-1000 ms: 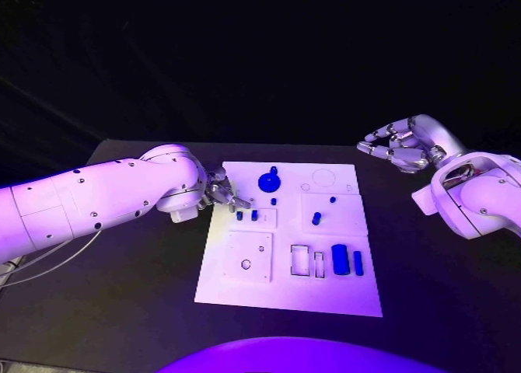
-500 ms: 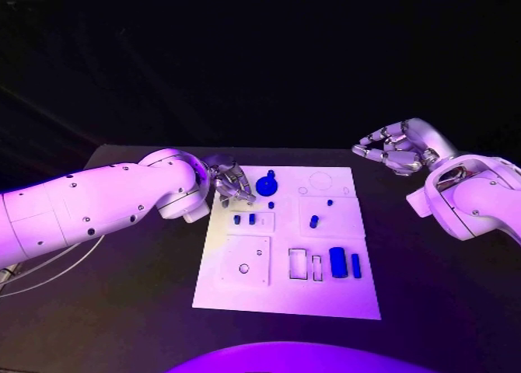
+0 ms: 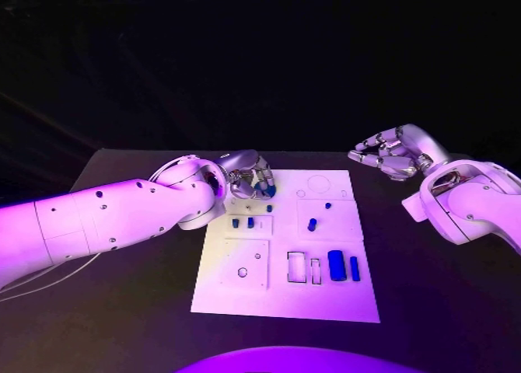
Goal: Assemble the parts on the task board
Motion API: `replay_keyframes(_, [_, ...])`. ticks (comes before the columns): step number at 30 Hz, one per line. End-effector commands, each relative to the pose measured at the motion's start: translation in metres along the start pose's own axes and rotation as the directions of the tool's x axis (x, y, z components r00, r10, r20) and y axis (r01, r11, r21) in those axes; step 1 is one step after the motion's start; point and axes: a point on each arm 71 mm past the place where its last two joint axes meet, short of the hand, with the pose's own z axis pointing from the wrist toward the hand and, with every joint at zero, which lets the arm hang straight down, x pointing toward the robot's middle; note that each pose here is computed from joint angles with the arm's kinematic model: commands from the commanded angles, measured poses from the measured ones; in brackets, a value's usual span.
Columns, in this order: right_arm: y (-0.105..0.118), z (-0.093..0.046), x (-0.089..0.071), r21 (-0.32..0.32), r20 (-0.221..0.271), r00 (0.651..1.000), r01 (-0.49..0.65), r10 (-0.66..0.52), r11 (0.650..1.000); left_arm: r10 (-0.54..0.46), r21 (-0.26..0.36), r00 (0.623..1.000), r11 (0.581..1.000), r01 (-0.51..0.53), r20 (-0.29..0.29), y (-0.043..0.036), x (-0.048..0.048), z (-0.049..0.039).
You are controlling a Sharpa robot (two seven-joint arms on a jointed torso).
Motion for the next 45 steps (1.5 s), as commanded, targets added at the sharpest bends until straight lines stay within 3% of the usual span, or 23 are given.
replay_keyframes(1, [0.001, 0.000, 0.002, -0.012, -0.015, 1.000, -0.004, 0.003, 1.000, 0.142, 0.080, 0.990, 0.987, -0.141, -0.005, -0.0064, 0.0060, 0.0031])
replay_keyframes(14, [0.002, 0.000, 0.003, -0.014, -0.015, 1.000, -0.006, 0.005, 1.000, 0.234, 0.063, 0.970, 0.971, -0.230, -0.070, -0.0034, 0.0212, 0.0121])
replay_keyframes(45, [0.002, -0.001, 0.003, -0.014, -0.016, 1.000, -0.005, 0.005, 1.000, 0.248, 0.041, 0.957, 0.969, -0.245, -0.148, -0.0017, 0.0356, 0.0227])
